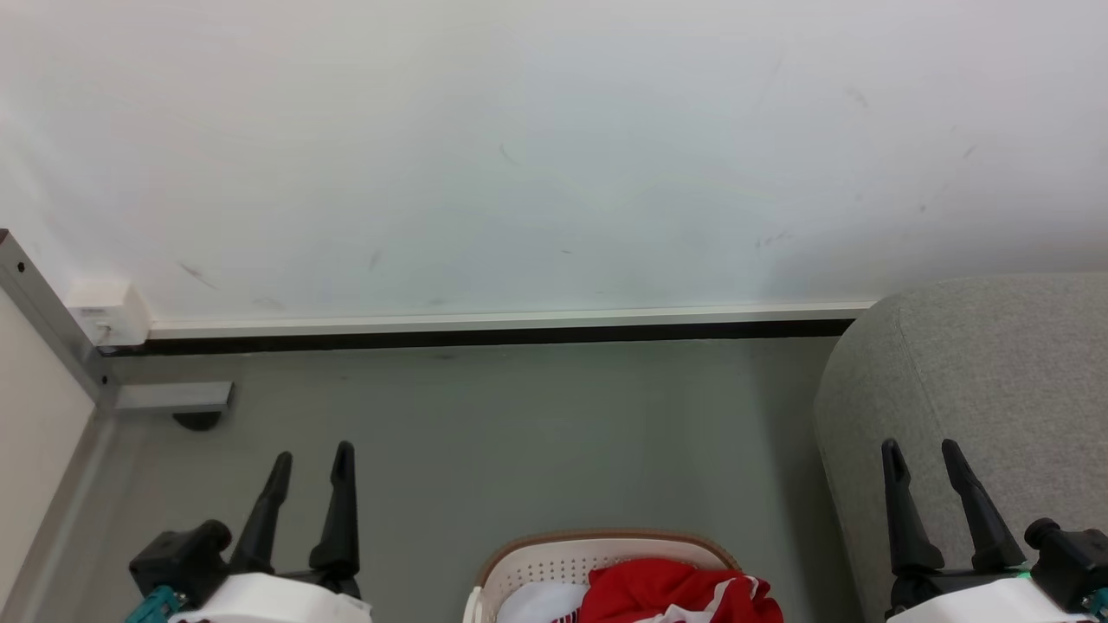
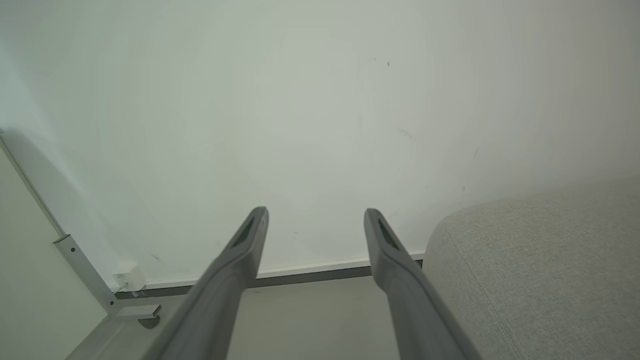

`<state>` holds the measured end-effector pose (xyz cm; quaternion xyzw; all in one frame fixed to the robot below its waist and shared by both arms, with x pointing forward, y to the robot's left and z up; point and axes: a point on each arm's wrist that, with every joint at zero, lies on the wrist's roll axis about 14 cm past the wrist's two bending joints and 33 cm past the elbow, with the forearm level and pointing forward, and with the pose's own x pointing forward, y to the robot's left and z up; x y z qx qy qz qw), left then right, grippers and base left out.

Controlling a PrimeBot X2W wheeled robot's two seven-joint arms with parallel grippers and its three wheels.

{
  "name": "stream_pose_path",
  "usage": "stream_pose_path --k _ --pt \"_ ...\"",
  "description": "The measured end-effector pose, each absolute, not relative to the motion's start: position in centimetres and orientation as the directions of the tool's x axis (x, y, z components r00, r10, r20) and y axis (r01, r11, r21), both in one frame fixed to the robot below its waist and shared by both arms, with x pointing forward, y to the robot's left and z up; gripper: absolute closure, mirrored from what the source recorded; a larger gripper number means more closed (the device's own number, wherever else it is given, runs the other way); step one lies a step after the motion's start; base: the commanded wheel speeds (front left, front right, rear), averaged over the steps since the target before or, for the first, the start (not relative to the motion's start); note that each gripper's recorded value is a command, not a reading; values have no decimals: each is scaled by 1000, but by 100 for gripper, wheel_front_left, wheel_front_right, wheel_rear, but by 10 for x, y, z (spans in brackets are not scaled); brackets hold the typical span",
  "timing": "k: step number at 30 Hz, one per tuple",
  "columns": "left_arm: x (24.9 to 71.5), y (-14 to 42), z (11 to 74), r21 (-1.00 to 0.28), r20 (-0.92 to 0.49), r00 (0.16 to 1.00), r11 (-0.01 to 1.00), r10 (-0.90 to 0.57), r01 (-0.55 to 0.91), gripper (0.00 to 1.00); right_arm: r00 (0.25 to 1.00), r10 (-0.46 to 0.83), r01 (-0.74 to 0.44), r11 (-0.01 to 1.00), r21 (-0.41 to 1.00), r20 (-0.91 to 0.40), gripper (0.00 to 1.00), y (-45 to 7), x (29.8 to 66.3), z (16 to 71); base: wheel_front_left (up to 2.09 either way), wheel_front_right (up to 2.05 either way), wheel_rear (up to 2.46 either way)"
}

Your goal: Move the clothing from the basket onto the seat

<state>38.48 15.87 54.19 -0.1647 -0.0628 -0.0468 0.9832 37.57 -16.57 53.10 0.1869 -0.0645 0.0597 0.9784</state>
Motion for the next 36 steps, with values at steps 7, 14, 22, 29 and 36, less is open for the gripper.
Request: stream_pose_path --k 7,14,22,29,36 --pt "384 155 541 -260 145 986 958 -87 122 0 987 91 -129 944 304 136 0 -167 375 527 0 0 0" --pt "384 152 540 -202 152 983 970 -104 134 0 986 99 -130 960 250 131 0 -165 374 525 0 0 0" --pt "383 147 542 -140 164 979 979 -124 147 0 985 111 -135 971 196 130 0 -162 373 525 0 0 0" --pt "383 145 544 -92 175 975 984 -137 155 0 984 118 -137 979 151 133 0 -160 373 526 0 0 0" --pt "382 142 547 -47 190 970 985 -152 163 0 983 126 -141 984 110 133 0 -157 373 526 0 0 0"
